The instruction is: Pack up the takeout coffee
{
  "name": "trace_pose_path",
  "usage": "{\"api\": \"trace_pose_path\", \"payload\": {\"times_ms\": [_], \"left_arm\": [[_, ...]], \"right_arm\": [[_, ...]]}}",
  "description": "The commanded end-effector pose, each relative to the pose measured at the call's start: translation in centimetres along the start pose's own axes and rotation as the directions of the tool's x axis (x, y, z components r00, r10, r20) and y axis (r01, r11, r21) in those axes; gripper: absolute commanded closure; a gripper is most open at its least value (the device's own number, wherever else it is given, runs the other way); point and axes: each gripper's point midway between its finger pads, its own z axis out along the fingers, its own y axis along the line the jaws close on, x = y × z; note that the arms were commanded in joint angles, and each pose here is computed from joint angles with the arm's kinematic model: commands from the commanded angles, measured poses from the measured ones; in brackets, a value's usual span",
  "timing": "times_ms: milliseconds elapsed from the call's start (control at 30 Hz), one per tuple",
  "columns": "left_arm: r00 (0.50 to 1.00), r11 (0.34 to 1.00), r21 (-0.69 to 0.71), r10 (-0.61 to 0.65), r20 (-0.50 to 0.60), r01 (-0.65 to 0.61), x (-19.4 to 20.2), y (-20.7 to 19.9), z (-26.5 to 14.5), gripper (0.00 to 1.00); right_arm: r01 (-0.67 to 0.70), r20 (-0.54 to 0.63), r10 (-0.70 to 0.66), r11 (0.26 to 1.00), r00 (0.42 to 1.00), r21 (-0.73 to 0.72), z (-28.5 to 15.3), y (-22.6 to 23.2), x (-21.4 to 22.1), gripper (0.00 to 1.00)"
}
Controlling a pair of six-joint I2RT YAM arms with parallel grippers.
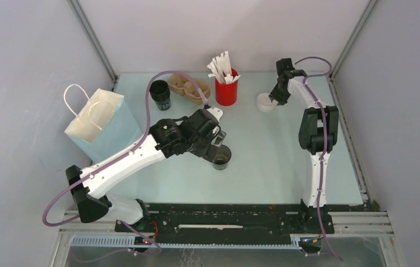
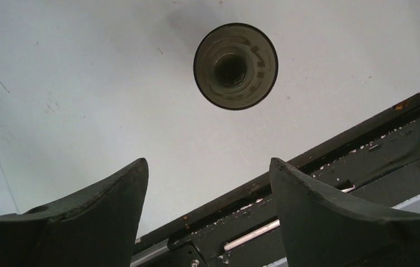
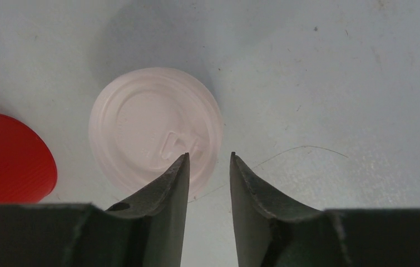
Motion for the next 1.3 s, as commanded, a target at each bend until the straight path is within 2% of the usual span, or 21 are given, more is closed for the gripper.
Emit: {"api": "trace_pose_path", "payload": {"times_ms": [0,200,633,767,867,1000,1267], "left_arm": [[0.999,0.999,0.016,-0.038,0.028,0.038,0.3,0.3,-1.1,0.15],[0.998,0.999,0.012,-0.042,0.041,0.042,0.5,0.6,-1.6,0.15],[0.995,0.998,0.007,-0.07,0.065,0.07,0.9,1.4,-2.8,0.13],[0.994,0.997,-0.002,-0.078,0.079,0.079,0.7,1.7,-3.2,0.13],[0.993,0.997,-0.008,-0.081,0.09,0.083,0.5,1.9,-3.6,0.12],[0.991,0.996,-0.014,-0.085,0.101,0.087,0.1,2.1,-3.9,0.12],[0.978,0.99,-0.011,-0.135,0.159,0.139,-1.8,2.6,-5.8,0.06]], "right_arm": [[-0.059,0.028,0.06,0.998,0.998,-0.007,-0.7,0.7,-1.3,0.61],[-0.066,0.019,0.066,0.998,0.998,0.005,-0.4,0.5,-0.8,0.66],[-0.084,0.002,0.084,0.996,0.996,0.011,0.4,0.6,-0.2,0.71],[-0.097,0.002,0.097,0.995,0.995,0.007,0.3,0.7,-0.3,0.79],[-0.105,0.015,0.106,0.994,0.994,-0.013,-0.6,1.0,-1.0,0.89],[-0.118,0.027,0.119,0.992,0.993,-0.042,-2.4,1.6,-2.0,0.95],[-0.185,-0.003,0.187,0.969,0.982,-0.161,-8.0,2.1,-3.6,1.0]]}}
